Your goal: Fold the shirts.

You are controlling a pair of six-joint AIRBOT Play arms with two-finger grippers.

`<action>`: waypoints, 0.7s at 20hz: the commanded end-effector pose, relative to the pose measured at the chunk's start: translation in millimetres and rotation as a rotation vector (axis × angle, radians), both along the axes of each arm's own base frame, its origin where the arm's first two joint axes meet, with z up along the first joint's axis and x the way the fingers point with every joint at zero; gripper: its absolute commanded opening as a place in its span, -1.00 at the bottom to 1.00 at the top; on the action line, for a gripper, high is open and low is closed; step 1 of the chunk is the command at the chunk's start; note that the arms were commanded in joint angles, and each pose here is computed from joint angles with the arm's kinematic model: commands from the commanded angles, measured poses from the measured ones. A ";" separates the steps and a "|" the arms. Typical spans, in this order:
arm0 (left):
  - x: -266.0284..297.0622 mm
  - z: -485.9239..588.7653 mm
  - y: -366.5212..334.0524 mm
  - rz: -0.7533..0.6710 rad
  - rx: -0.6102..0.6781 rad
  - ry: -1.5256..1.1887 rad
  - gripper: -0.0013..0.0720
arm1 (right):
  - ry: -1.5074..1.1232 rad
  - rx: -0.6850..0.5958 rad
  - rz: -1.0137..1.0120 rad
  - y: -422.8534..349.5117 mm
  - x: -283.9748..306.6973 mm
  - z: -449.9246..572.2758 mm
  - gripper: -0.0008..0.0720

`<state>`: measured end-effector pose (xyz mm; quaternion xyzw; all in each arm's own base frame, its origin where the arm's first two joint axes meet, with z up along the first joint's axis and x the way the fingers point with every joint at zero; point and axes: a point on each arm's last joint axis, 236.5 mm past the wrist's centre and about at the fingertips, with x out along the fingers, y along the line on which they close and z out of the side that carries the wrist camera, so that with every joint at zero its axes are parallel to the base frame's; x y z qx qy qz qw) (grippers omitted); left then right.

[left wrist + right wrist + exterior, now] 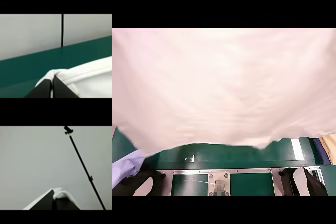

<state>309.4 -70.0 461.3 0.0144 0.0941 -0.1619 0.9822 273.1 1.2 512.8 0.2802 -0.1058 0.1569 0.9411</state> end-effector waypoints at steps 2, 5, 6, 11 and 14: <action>96.8 -142.1 -7.7 -0.053 -0.043 0.312 -0.91 | 0.324 0.034 0.038 -19.5 80.3 -152.9 -0.94; 154.1 -253.6 -32.3 -0.152 -0.077 0.539 -0.91 | 0.543 0.089 0.065 -13.4 142.3 -282.2 -0.94; 170.7 -289.7 -38.7 -0.166 -0.068 0.599 -0.91 | 0.605 0.096 0.058 -13.6 161.7 -319.2 -0.94; 242.5 -425.6 -54.0 -0.103 -0.160 0.728 -0.91 | 0.882 0.157 0.089 -18.9 247.8 -470.0 -0.94; 267.6 -439.6 -48.9 -0.045 -0.215 0.678 -0.91 | 0.923 0.180 0.138 -19.0 288.5 -502.5 -0.94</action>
